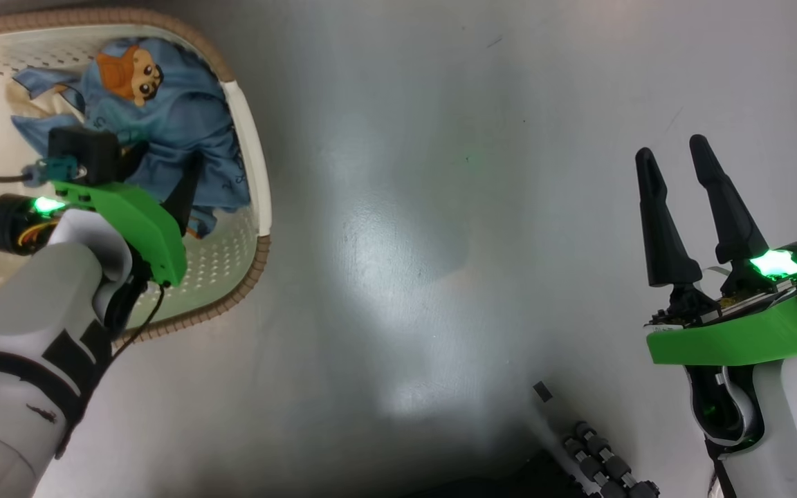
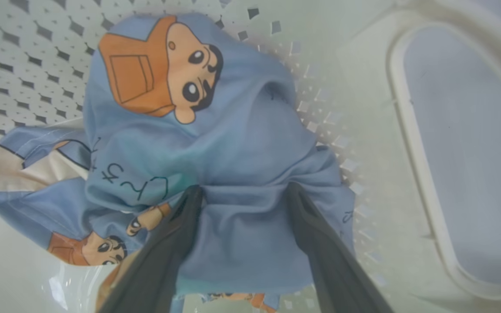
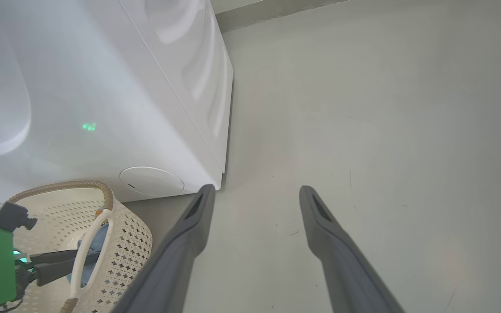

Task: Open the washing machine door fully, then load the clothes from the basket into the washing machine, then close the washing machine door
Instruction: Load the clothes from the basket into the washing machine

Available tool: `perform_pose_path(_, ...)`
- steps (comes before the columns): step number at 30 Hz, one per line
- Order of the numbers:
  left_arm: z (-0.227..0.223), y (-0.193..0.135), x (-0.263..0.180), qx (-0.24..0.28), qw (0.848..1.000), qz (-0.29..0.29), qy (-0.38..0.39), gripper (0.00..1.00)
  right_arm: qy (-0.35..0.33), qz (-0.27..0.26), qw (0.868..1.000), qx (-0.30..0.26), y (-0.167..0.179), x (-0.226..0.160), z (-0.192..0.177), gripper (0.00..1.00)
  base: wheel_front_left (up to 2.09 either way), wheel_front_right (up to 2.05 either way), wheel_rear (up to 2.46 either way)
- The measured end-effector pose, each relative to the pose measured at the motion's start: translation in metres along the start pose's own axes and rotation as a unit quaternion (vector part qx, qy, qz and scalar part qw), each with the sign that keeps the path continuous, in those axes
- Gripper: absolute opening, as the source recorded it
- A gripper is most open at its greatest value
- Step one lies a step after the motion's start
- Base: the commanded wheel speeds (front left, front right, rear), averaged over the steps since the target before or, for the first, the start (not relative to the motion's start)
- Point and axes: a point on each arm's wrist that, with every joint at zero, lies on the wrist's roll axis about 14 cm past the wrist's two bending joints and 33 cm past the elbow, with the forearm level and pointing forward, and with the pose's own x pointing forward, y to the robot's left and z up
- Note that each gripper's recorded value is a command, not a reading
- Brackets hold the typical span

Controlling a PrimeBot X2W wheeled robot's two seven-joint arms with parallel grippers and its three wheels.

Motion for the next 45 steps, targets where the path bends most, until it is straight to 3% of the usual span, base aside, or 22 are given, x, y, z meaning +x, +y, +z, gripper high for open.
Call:
perform_pose_path(3, 0.001, -0.002, 0.002, 0.002, 1.0, -0.005, 0.002, 1.0, -0.002, -0.002, 1.0, -0.001, -0.001, 0.0, 0.001, 1.0, 0.0, 0.0, 0.0)
perform_pose_path(4, 0.001, -0.003, 0.003, -0.001, 1.0, -0.007, 0.002, 0.62, -0.002, -0.002, 1.0, -0.002, -0.002, -0.001, 0.002, 1.0, 0.0, 0.0, 0.0)
perform_pose_path(5, 0.001, -0.004, 0.003, 0.0, 1.0, -0.009, 0.003, 0.4, -0.002, -0.003, 1.0, -0.003, -0.002, -0.001, 0.002, 1.0, 0.0, 0.0, 0.0)
perform_pose_path(6, 0.001, -0.005, 0.003, -0.001, 1.0, -0.011, 0.004, 0.08, -0.003, -0.003, 1.0, -0.003, -0.002, -0.001, 0.002, 1.0, 0.0, 0.0, 0.0)
perform_pose_path(7, 0.001, -0.006, 0.002, -0.002, 1.0, -0.013, 0.004, 0.0, -0.004, -0.003, 1.0, -0.003, -0.002, -0.001, 0.003, 1.0, 0.0, 0.0, 0.0)
perform_pose_path(22, 0.017, 0.0, -0.014, -0.044, 0.999, 0.005, -0.01, 0.0, -0.022, 0.009, 1.0, -0.002, 0.006, 0.001, 0.017, 1.0, 0.0, 0.0, 0.0)
perform_pose_path(29, 0.073, 0.021, -0.04, -0.087, 0.99, 0.046, -0.099, 0.0, -0.037, 0.026, 0.999, 0.003, 0.018, 0.003, 0.029, 1.0, 0.0, 0.0, 0.0)
perform_pose_path(45, 0.103, 0.014, -0.131, -0.109, 0.967, 0.093, -0.212, 0.0, -0.063, 0.043, 0.997, 0.007, 0.033, -0.025, 0.064, 1.0, 0.0, 0.0, 0.0)
